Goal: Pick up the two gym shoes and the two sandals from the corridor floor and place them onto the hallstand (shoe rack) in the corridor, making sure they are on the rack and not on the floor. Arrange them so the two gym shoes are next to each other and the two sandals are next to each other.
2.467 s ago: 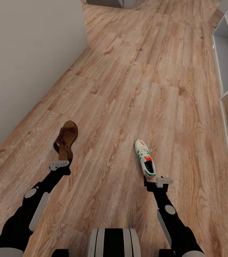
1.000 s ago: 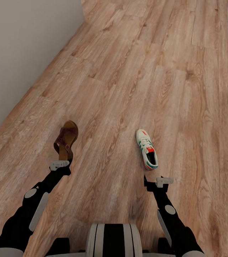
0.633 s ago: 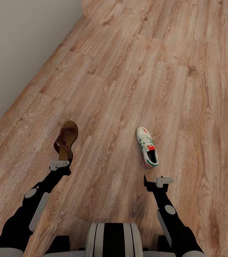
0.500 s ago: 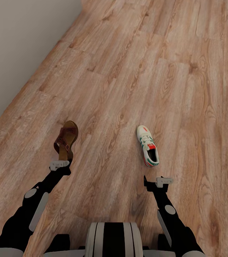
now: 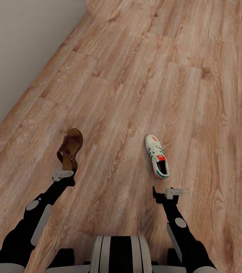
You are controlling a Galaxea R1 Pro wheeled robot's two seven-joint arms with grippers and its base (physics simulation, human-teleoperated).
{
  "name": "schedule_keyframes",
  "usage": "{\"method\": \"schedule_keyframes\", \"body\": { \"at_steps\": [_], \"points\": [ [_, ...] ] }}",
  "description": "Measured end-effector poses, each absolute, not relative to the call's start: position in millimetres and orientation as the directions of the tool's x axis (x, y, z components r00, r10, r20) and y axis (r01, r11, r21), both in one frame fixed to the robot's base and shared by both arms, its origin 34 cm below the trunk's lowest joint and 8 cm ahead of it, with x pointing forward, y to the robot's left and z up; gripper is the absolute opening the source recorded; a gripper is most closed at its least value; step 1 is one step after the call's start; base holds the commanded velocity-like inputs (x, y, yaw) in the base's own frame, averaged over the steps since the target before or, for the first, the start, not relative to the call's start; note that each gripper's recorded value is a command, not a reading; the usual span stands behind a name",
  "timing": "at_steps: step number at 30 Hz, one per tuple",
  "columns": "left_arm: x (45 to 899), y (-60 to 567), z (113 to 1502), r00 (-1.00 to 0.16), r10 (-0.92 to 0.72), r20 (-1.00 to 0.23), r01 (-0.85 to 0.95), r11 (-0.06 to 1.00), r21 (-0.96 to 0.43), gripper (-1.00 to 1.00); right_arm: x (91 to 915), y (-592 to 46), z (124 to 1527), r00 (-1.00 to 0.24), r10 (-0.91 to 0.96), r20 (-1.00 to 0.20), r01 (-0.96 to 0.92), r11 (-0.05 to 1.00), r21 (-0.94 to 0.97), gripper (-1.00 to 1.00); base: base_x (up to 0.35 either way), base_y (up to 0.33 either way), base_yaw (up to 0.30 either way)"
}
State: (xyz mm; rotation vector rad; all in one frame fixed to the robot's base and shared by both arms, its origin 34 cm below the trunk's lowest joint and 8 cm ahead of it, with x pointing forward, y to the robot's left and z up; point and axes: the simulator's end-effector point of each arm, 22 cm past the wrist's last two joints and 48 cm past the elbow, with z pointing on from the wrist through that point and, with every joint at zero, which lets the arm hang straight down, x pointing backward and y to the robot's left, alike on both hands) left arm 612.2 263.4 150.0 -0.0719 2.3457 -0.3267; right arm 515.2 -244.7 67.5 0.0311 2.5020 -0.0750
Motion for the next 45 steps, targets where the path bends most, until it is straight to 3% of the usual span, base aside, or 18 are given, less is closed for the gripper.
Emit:
{"method": "schedule_keyframes", "body": {
  "at_steps": [45],
  "points": [
    [612.7,263.3,150.2,-0.714,-0.147,-0.685,0.046,0.966,-0.255,-1.0,515.1,-244.6,67.2,-0.803,0.005,-0.596,0.04,0.998,-0.046,1.0,0.042,0.0,0.0]
  ]
}}
